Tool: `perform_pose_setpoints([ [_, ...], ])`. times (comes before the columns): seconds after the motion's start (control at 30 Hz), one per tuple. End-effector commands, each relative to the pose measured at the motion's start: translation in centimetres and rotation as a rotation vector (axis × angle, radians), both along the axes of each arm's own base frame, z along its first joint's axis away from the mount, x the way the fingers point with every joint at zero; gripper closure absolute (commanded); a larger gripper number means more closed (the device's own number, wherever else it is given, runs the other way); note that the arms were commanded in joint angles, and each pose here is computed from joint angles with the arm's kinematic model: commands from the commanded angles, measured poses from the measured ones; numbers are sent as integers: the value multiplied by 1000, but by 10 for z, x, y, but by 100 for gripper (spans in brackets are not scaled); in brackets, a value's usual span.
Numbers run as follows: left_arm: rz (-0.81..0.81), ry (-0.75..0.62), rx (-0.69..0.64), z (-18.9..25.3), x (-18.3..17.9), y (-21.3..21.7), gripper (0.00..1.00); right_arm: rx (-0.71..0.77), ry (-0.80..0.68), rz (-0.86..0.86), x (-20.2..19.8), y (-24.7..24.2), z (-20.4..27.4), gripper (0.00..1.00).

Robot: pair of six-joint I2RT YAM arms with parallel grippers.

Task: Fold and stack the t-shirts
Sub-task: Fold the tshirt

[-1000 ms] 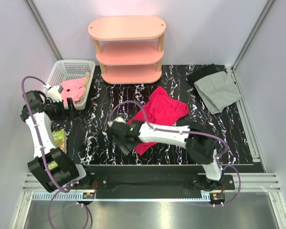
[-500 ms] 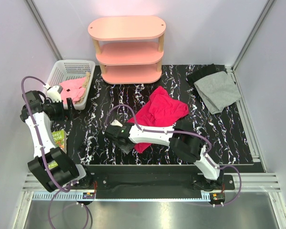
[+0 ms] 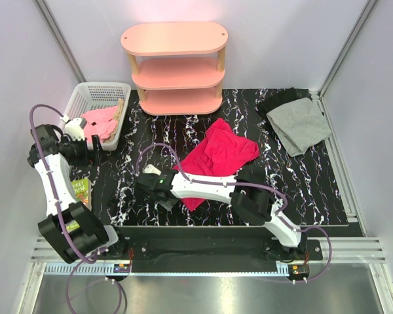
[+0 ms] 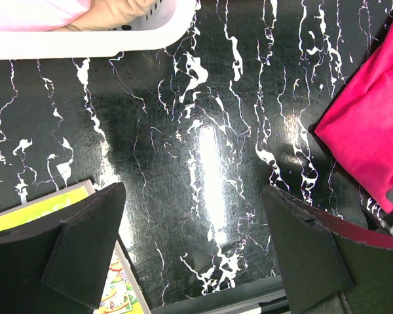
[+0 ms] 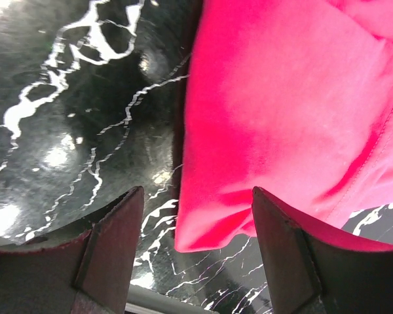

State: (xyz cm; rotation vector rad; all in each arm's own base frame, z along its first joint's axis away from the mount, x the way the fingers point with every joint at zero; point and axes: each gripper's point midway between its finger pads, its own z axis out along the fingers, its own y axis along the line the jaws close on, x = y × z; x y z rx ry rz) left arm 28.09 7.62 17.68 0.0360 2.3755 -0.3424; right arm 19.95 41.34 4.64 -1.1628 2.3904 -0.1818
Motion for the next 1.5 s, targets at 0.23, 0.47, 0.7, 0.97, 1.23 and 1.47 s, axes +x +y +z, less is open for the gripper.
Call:
perform_pose_setpoints([
  [0.23,-11,-53,55,15,2,6,9,-62,-42,-30,24,-1,-28,28],
  [0.47,-15,-49,46,12,1,5,9,-39,-34,-86,44,-15,-29,41],
  [0.7,-12,-58,50,15,1,6,9,-21,29,-100,35,-8,-45,92],
  [0.97,-13,-64,42,17,3,5,9,108,76,-41,5,27,4,100],
  [1.23,-12,-75,52,22,2,5,9,302,203,43,-52,55,75,100],
  [1.47,-17,-84,44,26,4,4,9,442,204,48,-60,55,134,100],
])
